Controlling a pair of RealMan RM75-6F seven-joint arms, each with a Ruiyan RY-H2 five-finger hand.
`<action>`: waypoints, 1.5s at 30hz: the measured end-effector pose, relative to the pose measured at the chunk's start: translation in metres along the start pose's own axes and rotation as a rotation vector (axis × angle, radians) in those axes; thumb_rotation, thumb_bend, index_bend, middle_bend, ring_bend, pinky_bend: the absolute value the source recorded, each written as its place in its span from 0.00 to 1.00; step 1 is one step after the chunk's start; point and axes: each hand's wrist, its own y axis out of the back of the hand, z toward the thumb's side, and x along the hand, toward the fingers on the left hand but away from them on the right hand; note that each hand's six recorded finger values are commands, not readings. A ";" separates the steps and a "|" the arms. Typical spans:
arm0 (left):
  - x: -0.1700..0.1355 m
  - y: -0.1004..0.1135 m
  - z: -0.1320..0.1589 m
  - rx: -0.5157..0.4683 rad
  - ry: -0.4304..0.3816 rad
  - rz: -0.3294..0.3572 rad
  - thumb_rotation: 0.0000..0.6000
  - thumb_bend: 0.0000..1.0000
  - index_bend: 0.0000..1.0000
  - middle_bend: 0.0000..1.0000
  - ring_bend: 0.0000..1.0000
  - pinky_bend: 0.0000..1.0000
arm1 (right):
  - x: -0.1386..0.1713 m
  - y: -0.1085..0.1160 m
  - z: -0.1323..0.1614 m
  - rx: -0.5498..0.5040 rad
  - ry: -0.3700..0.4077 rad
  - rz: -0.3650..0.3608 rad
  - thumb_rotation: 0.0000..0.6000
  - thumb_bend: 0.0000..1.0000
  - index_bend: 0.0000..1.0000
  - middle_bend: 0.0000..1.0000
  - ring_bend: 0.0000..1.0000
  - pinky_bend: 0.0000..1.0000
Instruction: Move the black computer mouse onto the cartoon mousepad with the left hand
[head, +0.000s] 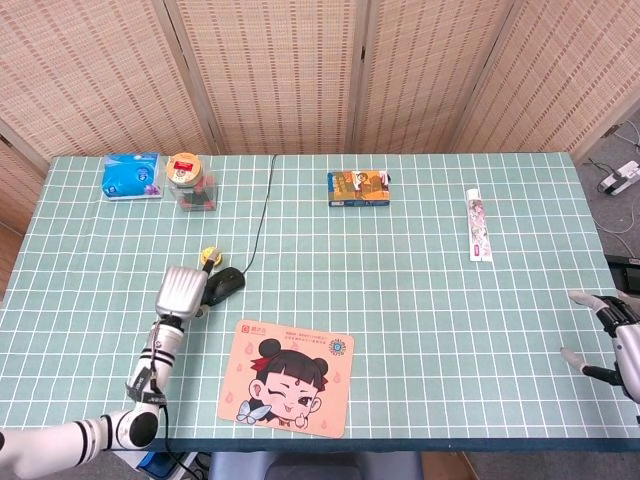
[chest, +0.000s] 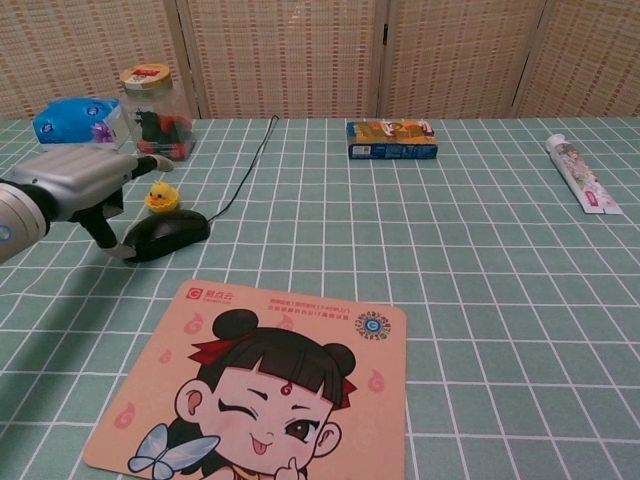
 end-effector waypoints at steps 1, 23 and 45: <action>-0.001 0.001 0.001 -0.015 -0.005 -0.001 1.00 0.00 0.13 1.00 1.00 1.00 | 0.000 0.000 0.000 0.000 0.001 0.001 1.00 0.14 0.23 0.30 0.23 0.44; 0.005 0.013 0.005 -0.195 0.104 -0.091 1.00 0.00 0.39 1.00 1.00 1.00 | 0.002 0.003 0.000 -0.006 0.001 -0.009 1.00 0.14 0.23 0.30 0.23 0.44; 0.019 -0.001 0.004 -0.205 0.185 -0.184 1.00 0.00 0.40 1.00 1.00 1.00 | 0.002 0.003 -0.002 -0.007 -0.002 -0.008 1.00 0.14 0.24 0.30 0.23 0.44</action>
